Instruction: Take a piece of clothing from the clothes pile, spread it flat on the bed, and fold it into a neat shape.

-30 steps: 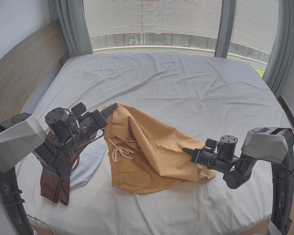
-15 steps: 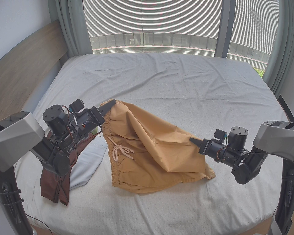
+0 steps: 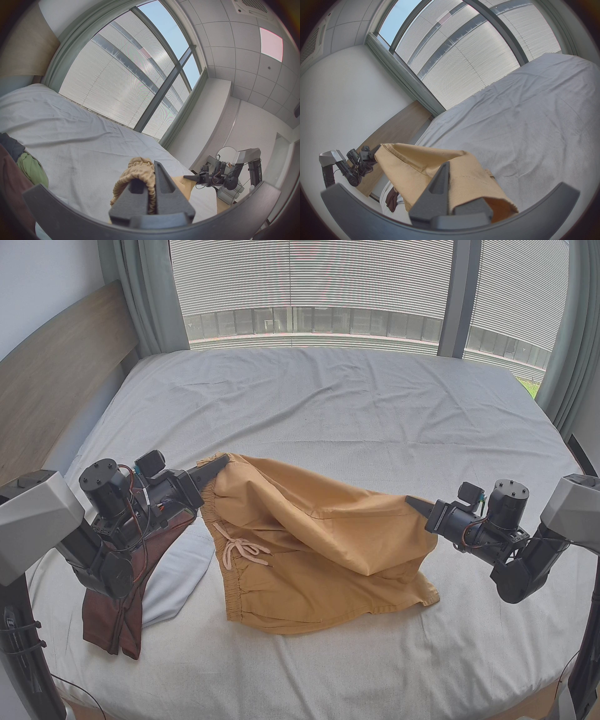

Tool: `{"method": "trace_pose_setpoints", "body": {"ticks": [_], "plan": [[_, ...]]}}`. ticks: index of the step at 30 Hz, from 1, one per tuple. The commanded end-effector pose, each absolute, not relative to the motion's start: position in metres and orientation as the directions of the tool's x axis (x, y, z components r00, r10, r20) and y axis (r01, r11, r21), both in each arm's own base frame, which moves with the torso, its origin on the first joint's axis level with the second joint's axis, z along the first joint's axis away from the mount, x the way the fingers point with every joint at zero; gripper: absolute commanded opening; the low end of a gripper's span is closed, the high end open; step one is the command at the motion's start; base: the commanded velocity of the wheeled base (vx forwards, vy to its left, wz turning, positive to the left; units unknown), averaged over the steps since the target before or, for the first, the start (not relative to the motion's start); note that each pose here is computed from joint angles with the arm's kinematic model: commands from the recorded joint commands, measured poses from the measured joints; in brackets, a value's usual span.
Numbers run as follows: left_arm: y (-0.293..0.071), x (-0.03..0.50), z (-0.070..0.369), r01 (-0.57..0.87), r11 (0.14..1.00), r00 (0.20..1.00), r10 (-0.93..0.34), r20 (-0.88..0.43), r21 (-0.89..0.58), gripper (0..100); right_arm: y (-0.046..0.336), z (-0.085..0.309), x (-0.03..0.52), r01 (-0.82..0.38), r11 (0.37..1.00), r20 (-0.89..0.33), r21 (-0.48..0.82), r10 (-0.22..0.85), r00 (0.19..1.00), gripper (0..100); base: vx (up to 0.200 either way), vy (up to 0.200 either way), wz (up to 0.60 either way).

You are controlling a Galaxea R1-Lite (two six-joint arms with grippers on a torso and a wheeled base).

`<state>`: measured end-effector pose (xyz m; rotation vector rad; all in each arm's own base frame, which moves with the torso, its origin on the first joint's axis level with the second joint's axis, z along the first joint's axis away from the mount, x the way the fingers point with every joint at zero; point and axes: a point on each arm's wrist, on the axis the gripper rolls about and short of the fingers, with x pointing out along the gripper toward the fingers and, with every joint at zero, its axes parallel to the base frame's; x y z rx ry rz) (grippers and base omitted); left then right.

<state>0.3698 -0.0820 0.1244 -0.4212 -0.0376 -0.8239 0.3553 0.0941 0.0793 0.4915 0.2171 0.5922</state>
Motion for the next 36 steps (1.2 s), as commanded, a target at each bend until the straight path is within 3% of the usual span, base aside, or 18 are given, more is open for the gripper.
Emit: {"method": "trace_pose_setpoints", "body": {"ticks": [1,36], "plan": [[-0.079,0.37,0.122,0.712,0.607,0.69,-0.7,0.185,-0.354,0,0.09,0.096,0.351,-0.496,0.718,-0.016,0.488,0.576,0.817,0,0.0,0.0,0.0],[-0.066,0.376,0.107,0.688,0.668,0.72,-0.676,0.154,-0.283,0,0.048,0.135,0.351,-0.487,0.73,0.076,0.479,0.518,0.852,0,0.0,0.0,0.0]]}}
